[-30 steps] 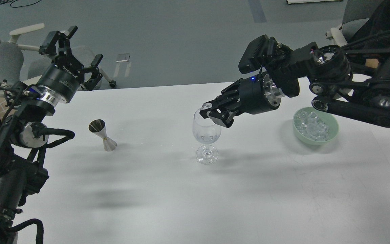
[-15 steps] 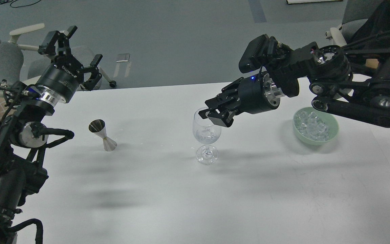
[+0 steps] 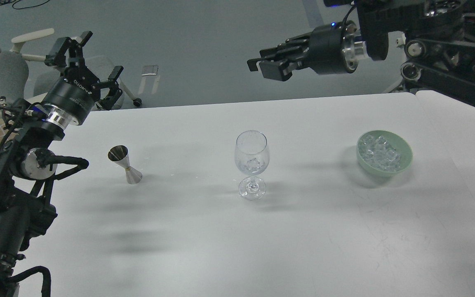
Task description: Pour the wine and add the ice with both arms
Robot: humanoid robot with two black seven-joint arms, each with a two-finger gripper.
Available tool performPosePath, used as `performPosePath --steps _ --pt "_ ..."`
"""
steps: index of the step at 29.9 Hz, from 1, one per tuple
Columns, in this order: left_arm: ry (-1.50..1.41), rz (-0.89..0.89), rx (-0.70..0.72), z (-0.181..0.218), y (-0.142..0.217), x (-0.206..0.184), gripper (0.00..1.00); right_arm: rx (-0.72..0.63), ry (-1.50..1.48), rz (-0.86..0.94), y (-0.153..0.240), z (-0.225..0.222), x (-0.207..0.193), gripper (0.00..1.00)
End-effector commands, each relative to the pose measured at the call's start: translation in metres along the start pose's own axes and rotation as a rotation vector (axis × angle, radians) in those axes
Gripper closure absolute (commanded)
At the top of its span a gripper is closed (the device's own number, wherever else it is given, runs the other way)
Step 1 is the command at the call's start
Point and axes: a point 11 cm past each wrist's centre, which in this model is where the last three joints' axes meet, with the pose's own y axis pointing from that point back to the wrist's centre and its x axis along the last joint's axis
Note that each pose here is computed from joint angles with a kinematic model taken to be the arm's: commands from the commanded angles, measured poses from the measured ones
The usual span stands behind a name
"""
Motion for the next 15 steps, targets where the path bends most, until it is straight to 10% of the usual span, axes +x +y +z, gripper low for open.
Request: performPosePath --steps 1,3,15 --pt "0.002 0.001 0.000 0.000 0.000 0.000 0.02 -0.033 -0.205 0.179 0.012 0.030 0.016 0.24" --pt "0.002 0.002 -0.001 0.000 -0.001 0.000 0.02 -0.027 -0.343 0.280 0.015 0.043 0.014 0.06" --pt "0.015 0.019 0.013 -0.006 0.002 0.005 0.02 -0.027 -1.077 0.733 0.027 0.113 -0.076 0.01"
